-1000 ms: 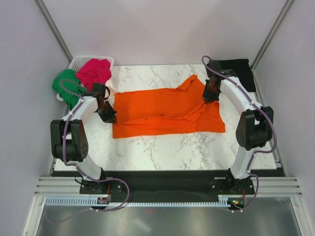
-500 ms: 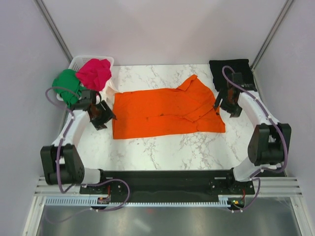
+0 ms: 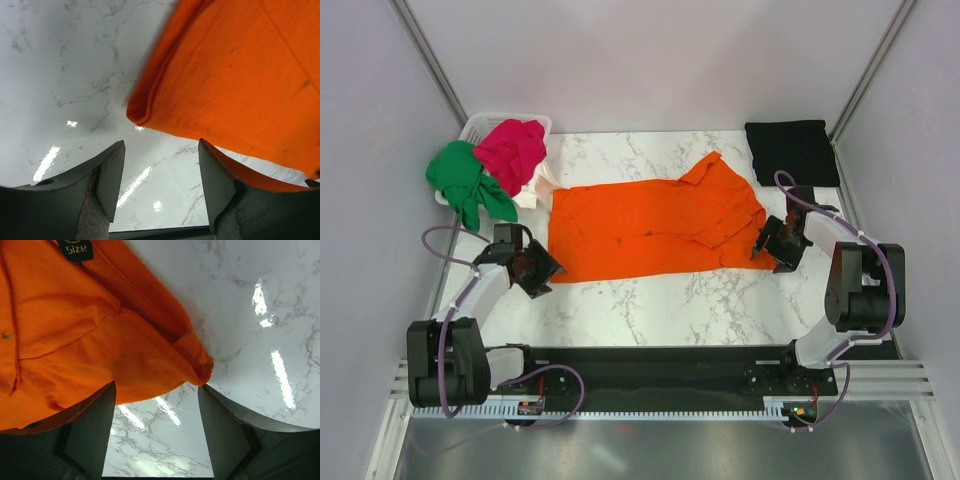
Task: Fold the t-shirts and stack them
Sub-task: Fold the tshirt
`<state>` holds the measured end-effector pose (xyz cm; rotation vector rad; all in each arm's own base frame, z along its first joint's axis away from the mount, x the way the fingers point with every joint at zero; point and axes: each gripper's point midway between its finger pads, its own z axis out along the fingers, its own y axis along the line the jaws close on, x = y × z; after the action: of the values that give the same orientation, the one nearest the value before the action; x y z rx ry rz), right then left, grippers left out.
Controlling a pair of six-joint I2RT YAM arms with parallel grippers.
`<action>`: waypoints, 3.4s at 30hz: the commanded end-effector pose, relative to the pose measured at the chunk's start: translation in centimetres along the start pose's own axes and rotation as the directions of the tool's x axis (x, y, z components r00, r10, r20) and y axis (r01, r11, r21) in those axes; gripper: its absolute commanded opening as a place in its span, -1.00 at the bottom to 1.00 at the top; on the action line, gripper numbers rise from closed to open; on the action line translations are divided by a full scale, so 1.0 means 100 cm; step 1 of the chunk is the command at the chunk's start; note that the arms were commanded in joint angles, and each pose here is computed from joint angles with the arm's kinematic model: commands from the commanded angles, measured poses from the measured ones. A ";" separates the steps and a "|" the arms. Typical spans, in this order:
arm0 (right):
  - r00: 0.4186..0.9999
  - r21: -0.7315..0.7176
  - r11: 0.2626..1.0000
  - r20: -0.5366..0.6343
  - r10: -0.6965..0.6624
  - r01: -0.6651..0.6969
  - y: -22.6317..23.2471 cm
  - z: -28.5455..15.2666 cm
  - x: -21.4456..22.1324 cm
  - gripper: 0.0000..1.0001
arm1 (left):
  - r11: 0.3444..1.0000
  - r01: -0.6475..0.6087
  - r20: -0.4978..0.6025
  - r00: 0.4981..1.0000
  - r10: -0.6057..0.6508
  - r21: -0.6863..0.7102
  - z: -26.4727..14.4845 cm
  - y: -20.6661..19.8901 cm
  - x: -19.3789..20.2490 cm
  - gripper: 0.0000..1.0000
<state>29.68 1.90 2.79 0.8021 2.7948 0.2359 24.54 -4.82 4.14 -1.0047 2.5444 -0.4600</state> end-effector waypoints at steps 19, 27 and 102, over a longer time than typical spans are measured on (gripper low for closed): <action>0.996 -0.047 0.998 0.066 0.055 -0.052 0.019 0.005 -0.039 -0.95 | 0.992 0.054 0.069 0.996 -0.062 0.117 0.024 -0.044 -0.043 -0.96; 0.963 -0.138 0.984 0.229 0.140 -0.110 0.015 -0.087 -0.064 -1.00 | 0.976 0.083 0.142 0.983 -0.113 0.202 -0.040 -0.064 -0.066 -0.96; 0.932 -0.141 0.962 0.314 -0.179 0.233 0.188 0.065 -0.189 -0.39 | 0.979 -0.200 0.471 0.868 0.157 0.044 -0.137 -0.017 -0.058 -0.04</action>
<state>57.02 7.70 2.71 0.4647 2.5027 0.3097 22.85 -0.10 17.95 -0.7533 2.1542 -0.2702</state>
